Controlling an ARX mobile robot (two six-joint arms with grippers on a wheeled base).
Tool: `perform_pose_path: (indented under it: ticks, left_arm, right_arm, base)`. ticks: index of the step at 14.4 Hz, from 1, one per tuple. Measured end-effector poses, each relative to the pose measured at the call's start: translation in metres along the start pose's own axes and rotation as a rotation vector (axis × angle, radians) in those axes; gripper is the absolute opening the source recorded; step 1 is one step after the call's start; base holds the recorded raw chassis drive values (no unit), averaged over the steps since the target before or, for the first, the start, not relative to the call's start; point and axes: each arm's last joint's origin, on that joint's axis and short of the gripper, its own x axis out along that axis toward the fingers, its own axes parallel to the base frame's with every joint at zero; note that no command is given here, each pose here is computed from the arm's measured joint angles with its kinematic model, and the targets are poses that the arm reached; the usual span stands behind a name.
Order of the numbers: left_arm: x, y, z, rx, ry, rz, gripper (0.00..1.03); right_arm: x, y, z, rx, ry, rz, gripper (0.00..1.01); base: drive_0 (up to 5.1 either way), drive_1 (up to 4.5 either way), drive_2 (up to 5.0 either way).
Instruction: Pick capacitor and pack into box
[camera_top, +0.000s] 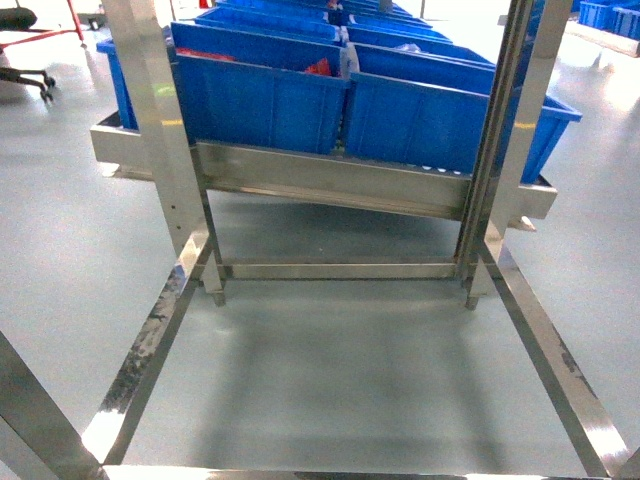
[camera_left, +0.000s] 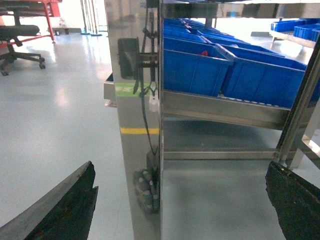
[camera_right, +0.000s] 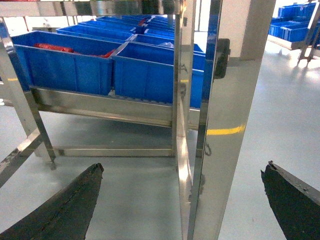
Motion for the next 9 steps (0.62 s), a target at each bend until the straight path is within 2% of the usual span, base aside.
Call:
perform_pose_path:
  ticks: [9]
  left_arm:
    - [0.0000,0.0000,0.0000,0.000,0.000,0.000,0.98]
  right_arm:
    - [0.0000,0.0000,0.0000,0.000,0.000,0.000,0.98]
  base:
    - [0.0,0.00,0.0]
